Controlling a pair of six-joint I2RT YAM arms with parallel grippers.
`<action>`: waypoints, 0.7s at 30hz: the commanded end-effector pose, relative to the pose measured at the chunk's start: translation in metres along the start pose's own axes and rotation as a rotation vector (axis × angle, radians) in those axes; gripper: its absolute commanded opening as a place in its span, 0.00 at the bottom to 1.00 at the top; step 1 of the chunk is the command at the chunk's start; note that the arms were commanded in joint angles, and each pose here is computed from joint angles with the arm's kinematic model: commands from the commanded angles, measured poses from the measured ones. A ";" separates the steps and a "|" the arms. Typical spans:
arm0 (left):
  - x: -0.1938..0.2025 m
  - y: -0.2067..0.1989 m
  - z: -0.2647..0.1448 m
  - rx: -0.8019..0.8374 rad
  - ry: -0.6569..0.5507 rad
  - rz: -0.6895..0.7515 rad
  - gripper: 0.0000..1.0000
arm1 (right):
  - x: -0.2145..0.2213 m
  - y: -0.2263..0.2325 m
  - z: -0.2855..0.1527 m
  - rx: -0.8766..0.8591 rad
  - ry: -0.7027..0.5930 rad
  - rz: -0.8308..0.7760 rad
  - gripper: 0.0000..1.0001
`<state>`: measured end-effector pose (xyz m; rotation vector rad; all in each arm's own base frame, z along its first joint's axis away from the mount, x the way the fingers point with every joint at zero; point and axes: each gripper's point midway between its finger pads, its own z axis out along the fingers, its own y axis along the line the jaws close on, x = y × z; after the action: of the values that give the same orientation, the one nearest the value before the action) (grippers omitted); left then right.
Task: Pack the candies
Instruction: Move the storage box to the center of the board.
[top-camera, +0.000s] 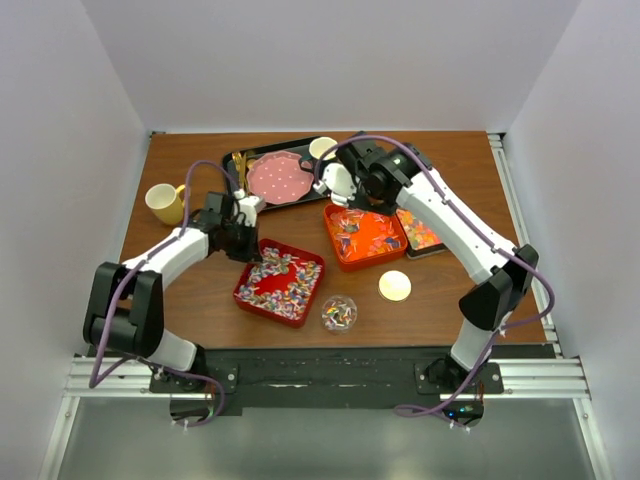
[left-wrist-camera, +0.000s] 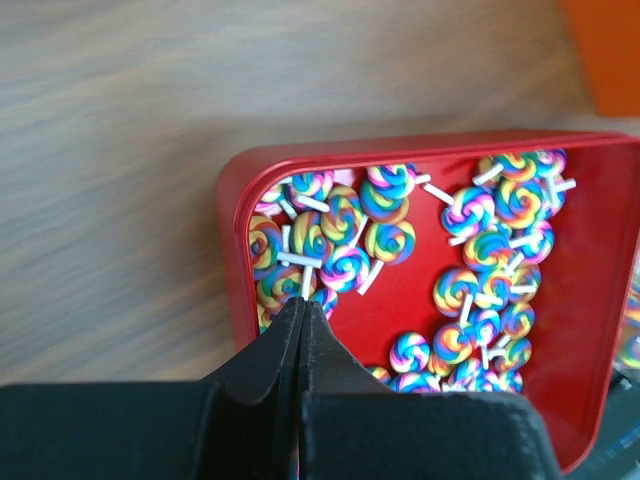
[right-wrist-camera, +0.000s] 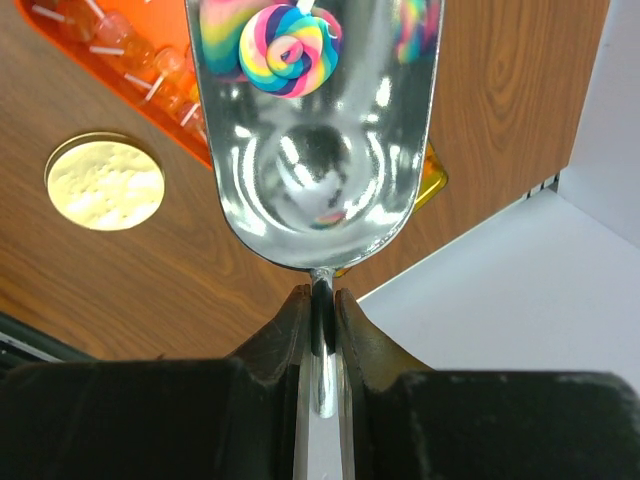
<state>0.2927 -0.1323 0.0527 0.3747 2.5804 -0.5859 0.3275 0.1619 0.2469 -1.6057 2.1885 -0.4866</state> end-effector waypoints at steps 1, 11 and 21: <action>-0.018 0.072 -0.026 -0.201 -0.046 -0.014 0.00 | -0.009 -0.021 -0.012 0.040 -0.066 0.089 0.00; -0.110 0.057 -0.051 0.050 -0.253 0.090 0.00 | -0.007 -0.045 -0.014 0.065 -0.089 0.164 0.00; -0.184 -0.150 -0.020 0.419 -0.397 0.170 0.00 | 0.059 -0.108 -0.038 0.213 -0.137 0.557 0.00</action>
<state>0.3767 -0.2124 0.1703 0.6174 2.1564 -0.8493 0.3747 0.1116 0.2706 -1.2122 2.3217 -0.4485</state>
